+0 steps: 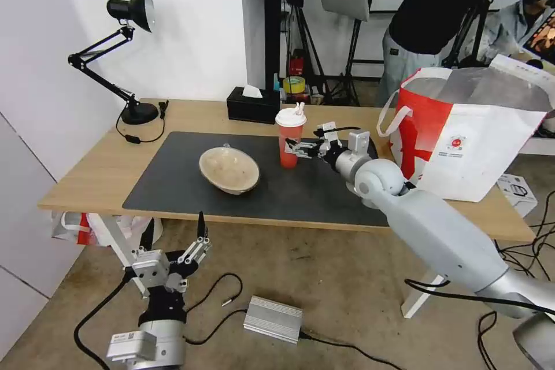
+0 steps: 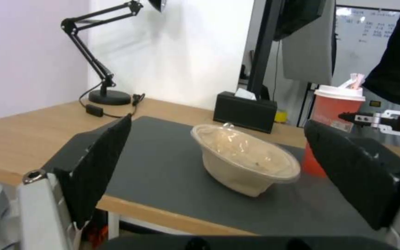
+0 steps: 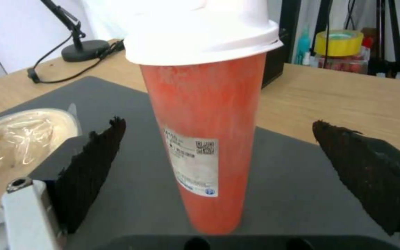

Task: Pick up the trash from the table and place it into the takeout bag.

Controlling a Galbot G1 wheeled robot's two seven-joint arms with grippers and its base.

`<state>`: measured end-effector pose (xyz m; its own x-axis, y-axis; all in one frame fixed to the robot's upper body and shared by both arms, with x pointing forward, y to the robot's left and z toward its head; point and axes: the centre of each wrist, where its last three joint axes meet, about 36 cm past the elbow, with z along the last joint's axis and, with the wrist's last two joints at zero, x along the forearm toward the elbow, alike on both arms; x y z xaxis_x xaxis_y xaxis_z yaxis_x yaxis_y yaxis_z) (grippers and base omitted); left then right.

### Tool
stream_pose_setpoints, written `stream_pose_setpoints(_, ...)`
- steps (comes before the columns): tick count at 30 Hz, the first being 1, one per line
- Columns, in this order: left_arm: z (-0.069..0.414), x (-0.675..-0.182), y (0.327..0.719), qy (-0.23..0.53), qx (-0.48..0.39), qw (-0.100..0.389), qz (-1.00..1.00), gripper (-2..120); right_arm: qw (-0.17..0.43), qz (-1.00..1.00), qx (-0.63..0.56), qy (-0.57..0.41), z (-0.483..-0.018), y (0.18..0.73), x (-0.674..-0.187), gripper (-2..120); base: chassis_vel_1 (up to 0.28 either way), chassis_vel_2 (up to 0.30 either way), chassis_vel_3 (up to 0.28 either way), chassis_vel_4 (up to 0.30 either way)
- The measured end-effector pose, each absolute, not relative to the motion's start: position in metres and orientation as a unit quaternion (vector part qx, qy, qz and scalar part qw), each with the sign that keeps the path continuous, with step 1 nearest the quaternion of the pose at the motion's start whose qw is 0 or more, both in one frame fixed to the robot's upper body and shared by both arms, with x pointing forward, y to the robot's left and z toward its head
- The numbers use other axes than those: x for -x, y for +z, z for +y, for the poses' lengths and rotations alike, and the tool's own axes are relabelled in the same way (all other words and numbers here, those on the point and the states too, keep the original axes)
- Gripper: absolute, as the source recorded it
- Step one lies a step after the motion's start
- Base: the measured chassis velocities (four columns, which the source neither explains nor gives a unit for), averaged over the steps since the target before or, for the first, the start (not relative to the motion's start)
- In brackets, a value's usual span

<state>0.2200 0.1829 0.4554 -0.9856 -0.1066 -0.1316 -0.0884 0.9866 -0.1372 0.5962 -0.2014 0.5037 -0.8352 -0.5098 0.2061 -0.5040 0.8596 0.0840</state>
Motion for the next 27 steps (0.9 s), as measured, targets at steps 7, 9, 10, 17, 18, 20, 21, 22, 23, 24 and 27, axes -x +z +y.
stream_pose_setpoints(7,0.183,-0.22,0.455,-0.065,0.05,0.071,0.994,100,0.113,-0.957,-0.266,-0.014,-0.198,0.504,-0.605,100,0.0,0.0,0.0,0.0)
stream_pose_setpoints(9,0.183,-0.22,0.455,-0.065,0.05,0.071,0.994,100,0.115,-0.957,-0.266,-0.015,-0.197,0.503,-0.608,100,0.0,0.0,0.0,0.0)
stream_pose_setpoints(10,0.183,-0.221,0.454,-0.065,0.05,0.071,0.994,100,0.116,-0.957,-0.266,-0.015,-0.196,0.503,-0.61,100,0.0,0.0,0.0,0.0)
stream_pose_setpoints(17,0.182,-0.222,0.453,-0.066,0.049,0.07,0.994,100,0.121,-0.956,-0.265,-0.016,-0.193,0.499,-0.619,100,0.0,0.0,0.0,0.0)
stream_pose_setpoints(18,0.182,-0.222,0.452,-0.066,0.049,0.07,0.994,100,0.122,-0.956,-0.265,-0.016,-0.193,0.498,-0.62,100,0.0,0.0,0.0,0.0)
stream_pose_setpoints(20,0.182,-0.223,0.452,-0.066,0.049,0.07,0.994,100,0.124,-0.956,-0.265,-0.016,-0.192,0.496,-0.623,100,0.0,0.0,0.0,0.0)
stream_pose_setpoints(21,0.182,-0.223,0.452,-0.066,0.049,0.07,0.994,100,0.124,-0.956,-0.265,-0.016,-0.192,0.496,-0.623,100,0.0,0.0,0.0,0.0)
stream_pose_setpoints(22,0.182,-0.223,0.451,-0.066,0.049,0.07,0.994,100,0.125,-0.956,-0.265,-0.015,-0.191,0.495,-0.625,100,0.0,0.0,0.0,0.0)
stream_pose_setpoints(23,0.182,-0.223,0.451,-0.066,0.049,0.07,0.994,100,0.126,-0.956,-0.265,-0.014,-0.191,0.494,-0.626,100,0.0,0.0,0.0,0.0)
stream_pose_setpoints(24,0.183,-0.223,0.451,-0.065,0.049,0.07,0.994,100,0.126,-0.956,-0.265,-0.013,-0.191,0.494,-0.627,100,0.0,0.0,0.0,0.0)
stream_pose_setpoints(27,0.183,-0.223,0.451,-0.064,0.048,0.071,0.994,100,0.126,-0.956,-0.265,-0.011,-0.19,0.493,-0.629,100,0.0,0.0,0.0,0.0)
